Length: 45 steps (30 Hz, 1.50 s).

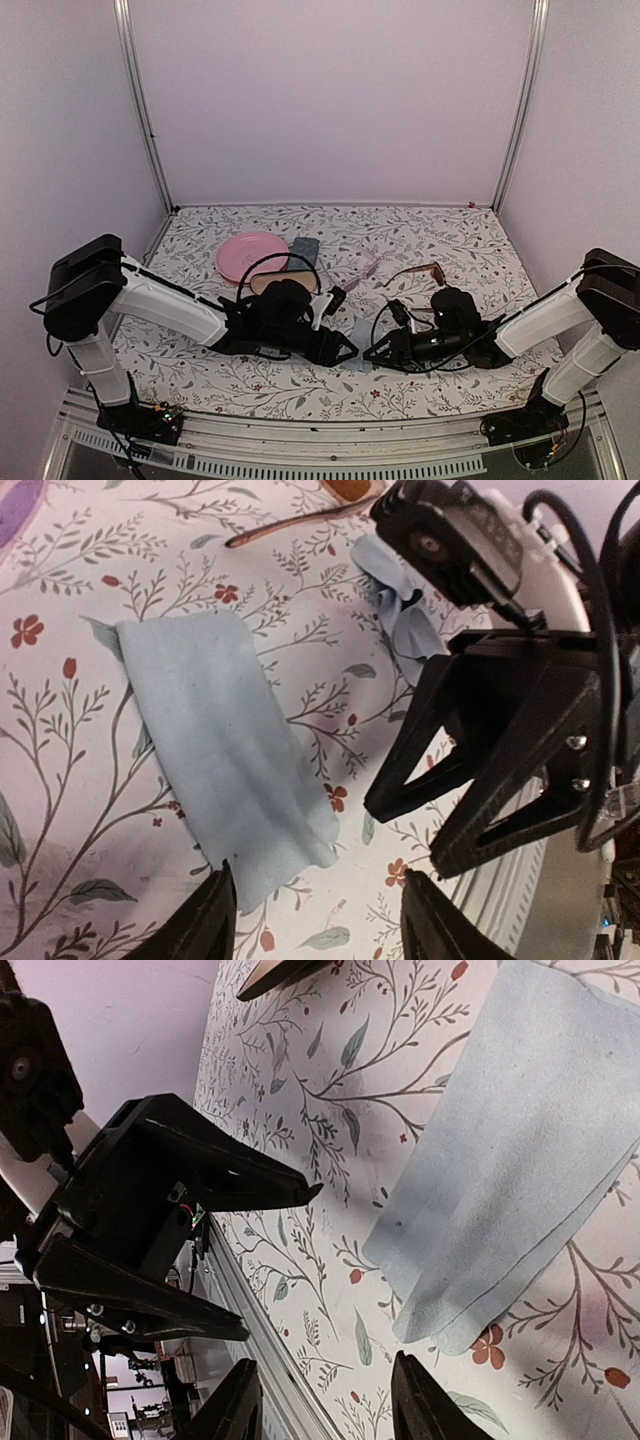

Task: Organize the sunglasses
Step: Smooth out the folded cleaning cloth at the center of the board.

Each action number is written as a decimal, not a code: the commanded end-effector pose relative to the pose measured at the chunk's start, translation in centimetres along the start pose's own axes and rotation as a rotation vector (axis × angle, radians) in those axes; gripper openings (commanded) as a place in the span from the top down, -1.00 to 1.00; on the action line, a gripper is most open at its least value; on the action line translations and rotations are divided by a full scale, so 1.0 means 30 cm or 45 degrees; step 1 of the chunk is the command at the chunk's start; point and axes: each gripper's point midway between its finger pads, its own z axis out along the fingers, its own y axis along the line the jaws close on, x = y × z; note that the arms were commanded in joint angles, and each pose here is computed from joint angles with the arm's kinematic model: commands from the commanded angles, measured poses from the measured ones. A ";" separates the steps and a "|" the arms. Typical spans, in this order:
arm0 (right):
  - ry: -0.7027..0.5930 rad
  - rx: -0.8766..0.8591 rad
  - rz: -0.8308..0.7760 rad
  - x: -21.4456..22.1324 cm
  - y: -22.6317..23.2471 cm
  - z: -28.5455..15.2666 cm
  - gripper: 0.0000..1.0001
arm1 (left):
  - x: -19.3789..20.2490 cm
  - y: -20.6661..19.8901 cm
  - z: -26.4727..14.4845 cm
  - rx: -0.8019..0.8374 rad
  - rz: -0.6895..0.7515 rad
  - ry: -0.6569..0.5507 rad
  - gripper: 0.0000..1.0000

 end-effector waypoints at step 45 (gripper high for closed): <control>0.038 -0.130 0.117 -0.016 -0.012 0.096 0.08 | 0.084 0.062 0.068 0.400 -0.338 0.171 -0.04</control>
